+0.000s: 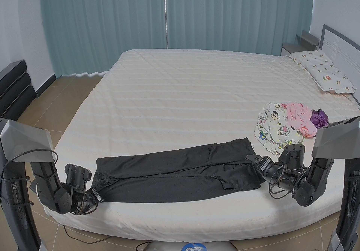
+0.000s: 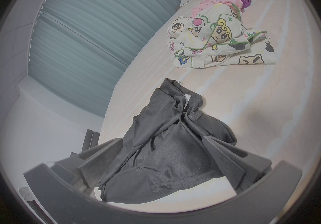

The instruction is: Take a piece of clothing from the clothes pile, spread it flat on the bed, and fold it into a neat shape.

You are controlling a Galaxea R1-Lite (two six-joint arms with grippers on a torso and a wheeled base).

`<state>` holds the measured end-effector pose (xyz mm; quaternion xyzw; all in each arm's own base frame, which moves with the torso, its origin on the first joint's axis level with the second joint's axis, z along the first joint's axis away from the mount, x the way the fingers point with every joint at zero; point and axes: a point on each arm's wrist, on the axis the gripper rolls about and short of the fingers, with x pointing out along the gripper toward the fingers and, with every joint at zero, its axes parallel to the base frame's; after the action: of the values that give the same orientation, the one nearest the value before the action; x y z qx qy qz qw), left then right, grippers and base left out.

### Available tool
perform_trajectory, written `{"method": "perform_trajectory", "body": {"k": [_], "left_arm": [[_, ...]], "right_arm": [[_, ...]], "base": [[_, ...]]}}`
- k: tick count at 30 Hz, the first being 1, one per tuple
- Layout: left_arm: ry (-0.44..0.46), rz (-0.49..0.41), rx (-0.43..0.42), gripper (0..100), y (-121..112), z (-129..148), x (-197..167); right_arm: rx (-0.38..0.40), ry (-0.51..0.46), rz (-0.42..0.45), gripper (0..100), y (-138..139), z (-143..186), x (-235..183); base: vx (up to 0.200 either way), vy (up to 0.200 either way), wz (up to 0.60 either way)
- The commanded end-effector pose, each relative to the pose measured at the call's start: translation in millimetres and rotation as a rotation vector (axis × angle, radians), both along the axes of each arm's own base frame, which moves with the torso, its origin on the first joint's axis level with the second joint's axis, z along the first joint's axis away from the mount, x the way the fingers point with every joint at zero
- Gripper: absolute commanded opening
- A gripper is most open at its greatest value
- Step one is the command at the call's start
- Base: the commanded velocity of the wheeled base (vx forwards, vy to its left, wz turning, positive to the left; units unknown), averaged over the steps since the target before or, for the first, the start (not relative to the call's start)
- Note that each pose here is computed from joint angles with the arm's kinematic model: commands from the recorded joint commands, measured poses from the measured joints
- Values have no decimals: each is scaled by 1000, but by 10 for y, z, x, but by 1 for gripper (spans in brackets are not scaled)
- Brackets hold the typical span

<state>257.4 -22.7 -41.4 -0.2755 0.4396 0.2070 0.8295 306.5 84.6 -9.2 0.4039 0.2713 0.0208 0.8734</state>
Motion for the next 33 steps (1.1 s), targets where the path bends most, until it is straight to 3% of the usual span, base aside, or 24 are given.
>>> {"method": "perform_trajectory", "body": {"k": [1, 2, 6, 10, 16, 19, 21, 25, 33], "left_arm": [[11, -8, 6, 0, 5, -1, -44], [9, -7, 5, 100, 7, -2, -30], [-4, -1, 3, 100, 22, 39, -27], [-101, 42, -18, 100, 159, 372, -23], [-174, 55, -95, 100, 336, 855, 187], [-169, 32, -133, 100, 342, 992, 292], [-164, -20, -204, 100, 328, 1071, 426], [-123, -74, -275, 100, 302, 998, 604], [-36, -91, -261, 100, 311, 643, 727]], "right_arm": [[0, 2, 1, 100, 1, -3, -6], [0, 2, 1, 100, 1, -3, -6], [-1, 5, 3, 100, 3, -7, -14], [-2, 7, 1, 100, -3, -6, -19], [0, 7, 4, 100, 5, -6, -25], [-1, 8, 4, 100, 5, -11, -25], [-1, 10, 5, 100, 10, -16, -26], [-2, 14, 14, 100, 37, -27, -38], [-4, 22, 14, 100, 35, -45, -46]], "base": [[0, 0, 0], [0, 0, 0], [0, 0, 0], [0, 0, 0], [0, 0, 0], [0, 0, 0], [0, 0, 0], [0, 0, 0], [0, 0, 0]]}}
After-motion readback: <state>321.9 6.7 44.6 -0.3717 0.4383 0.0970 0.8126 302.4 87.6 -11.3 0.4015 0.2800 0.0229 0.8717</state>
